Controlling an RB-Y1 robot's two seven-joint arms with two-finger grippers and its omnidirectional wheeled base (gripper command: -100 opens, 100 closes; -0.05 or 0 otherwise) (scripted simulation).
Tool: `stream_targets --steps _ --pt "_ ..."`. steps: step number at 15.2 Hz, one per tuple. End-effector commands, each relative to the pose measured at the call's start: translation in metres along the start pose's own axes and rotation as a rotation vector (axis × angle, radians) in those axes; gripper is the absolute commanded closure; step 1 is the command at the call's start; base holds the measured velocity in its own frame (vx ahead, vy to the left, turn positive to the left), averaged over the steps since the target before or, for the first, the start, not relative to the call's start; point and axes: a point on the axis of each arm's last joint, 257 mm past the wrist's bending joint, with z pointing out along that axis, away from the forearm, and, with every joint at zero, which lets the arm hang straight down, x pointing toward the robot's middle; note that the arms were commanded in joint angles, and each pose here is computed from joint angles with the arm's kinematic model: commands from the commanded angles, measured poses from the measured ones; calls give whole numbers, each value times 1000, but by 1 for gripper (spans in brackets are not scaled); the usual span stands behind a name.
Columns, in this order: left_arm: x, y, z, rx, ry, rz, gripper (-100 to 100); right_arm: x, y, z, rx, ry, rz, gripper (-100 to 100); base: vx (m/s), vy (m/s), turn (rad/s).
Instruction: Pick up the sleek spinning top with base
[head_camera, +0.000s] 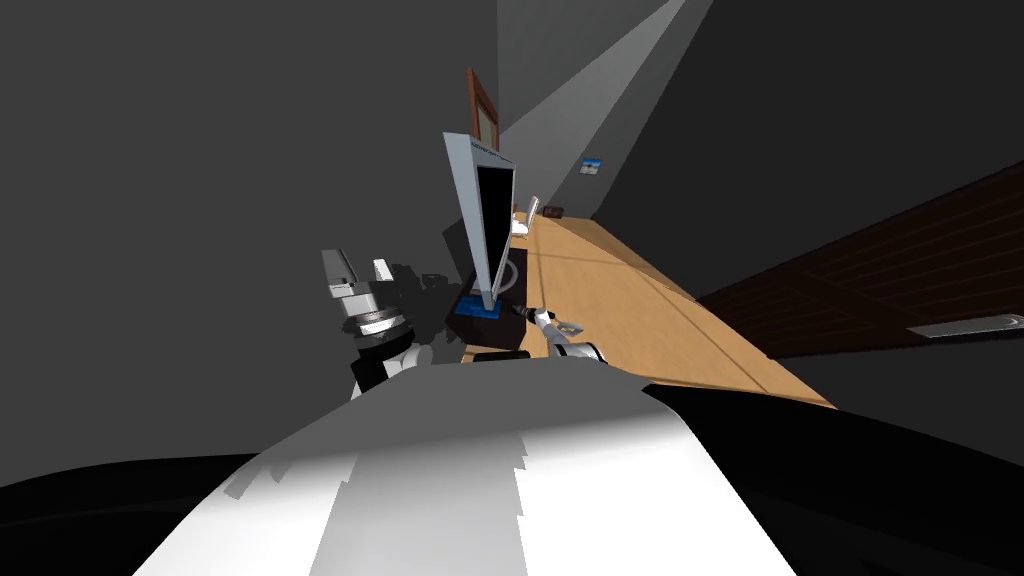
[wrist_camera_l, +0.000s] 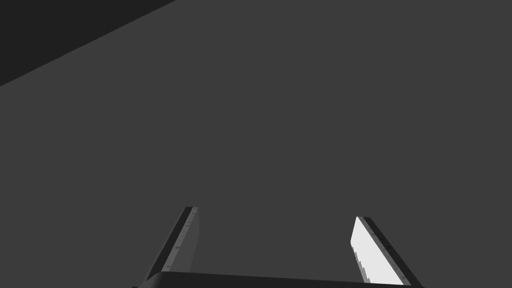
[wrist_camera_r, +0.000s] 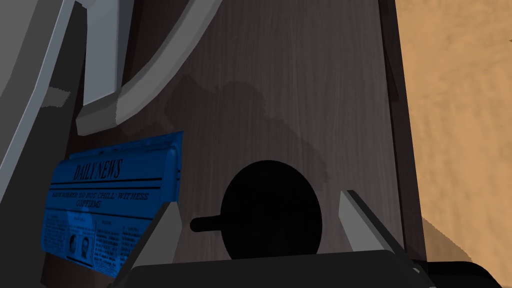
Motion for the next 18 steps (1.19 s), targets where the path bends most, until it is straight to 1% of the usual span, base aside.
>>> stream_targets --steps 1,3,8,9,10,11,12,14,15,16,18 --pt "0 0 0 0 0 0 0 2 3 2 -17 15 11 -100 -30 -63 182" --pt "0 0 0 0 0 0 0 6 7 0 -21 26 30 -100 -28 -59 169" --pt "0 0 0 0 0 0 0 10 18 0 -57 61 73 -100 -28 -57 170" --pt "0 0 0 0 0 0 0 10 18 0 -57 61 73 -100 -20 -41 119" --pt "0 0 0 0 0 0 0 8 20 1 -71 67 78 -100 -26 -49 154" --pt "0 0 0 0 0 0 0 11 23 0 -76 75 96 -100 -31 -60 184" --pt "0 0 0 0 0 0 0 7 23 1 -87 76 92 -100 -50 -83 303" --pt "0 0 0 0 0 0 0 10 29 -1 -94 88 119 -100 -33 -62 199" --pt "0 0 0 0 0 0 0 6 30 0 -107 90 122 -100 -31 -44 181" --pt "0 0 0 0 0 0 0 8 34 -1 -112 98 140 -100 -35 -52 206" --pt "0 0 0 0 0 0 0 8 32 -1 -108 95 133 -100 -13 -23 63"
